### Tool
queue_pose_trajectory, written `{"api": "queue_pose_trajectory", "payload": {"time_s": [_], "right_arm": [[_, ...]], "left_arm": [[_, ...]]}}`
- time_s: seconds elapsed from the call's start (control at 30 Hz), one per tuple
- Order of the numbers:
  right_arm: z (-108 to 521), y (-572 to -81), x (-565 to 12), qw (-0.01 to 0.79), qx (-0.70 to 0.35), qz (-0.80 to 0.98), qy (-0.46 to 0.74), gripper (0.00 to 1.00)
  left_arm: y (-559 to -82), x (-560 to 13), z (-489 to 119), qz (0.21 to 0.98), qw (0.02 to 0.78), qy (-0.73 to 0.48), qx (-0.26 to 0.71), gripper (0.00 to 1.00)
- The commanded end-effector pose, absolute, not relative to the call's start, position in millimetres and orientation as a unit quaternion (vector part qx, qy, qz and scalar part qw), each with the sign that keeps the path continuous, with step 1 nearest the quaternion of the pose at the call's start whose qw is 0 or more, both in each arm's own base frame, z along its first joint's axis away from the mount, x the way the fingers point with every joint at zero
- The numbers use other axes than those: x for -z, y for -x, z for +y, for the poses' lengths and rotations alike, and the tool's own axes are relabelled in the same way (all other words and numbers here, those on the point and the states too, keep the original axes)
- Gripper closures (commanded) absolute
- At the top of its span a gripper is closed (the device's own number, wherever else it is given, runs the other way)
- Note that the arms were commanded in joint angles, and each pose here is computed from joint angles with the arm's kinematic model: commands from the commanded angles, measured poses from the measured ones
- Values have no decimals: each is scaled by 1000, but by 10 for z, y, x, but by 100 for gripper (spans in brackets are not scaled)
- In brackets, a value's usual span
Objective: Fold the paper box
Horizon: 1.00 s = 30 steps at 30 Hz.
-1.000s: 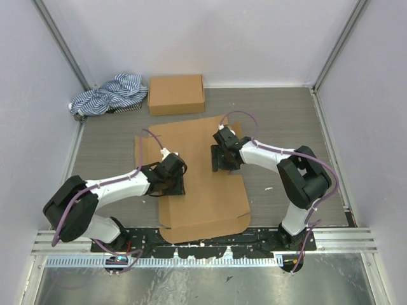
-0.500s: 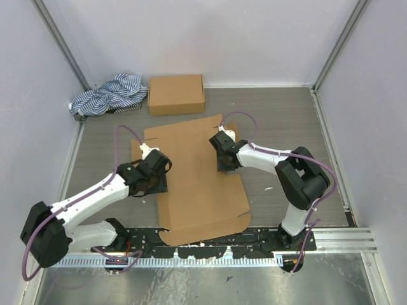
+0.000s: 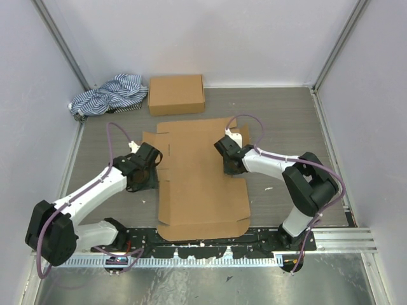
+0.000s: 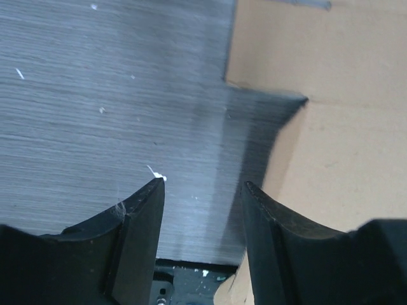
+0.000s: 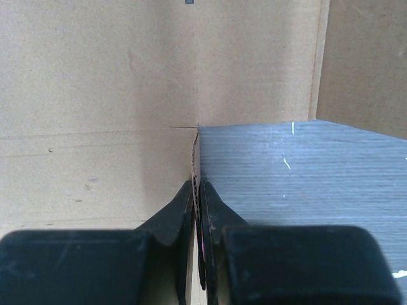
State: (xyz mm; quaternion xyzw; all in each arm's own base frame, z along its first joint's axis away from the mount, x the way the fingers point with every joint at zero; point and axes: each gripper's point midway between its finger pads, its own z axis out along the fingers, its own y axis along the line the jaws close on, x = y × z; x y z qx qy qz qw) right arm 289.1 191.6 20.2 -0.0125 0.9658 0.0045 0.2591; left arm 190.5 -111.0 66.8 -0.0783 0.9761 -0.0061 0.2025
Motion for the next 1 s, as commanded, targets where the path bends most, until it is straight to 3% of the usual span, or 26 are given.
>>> {"api": "queue_pose_trajectory", "payload": {"time_s": [0.0, 0.33, 0.97], "right_arm": [[1814, -2853, -300, 277, -2, 961, -4, 87], [1824, -2779, -285, 270, -15, 963, 8, 87], [1884, -2811, -342, 270, -23, 962, 17, 86]], "left_arm": [[-2141, -651, -1018, 968, 227, 105, 20, 40], [-2720, -573, -1375, 958, 244, 76, 130, 39], [-2763, -199, -1422, 974, 186, 63, 115, 44]]}}
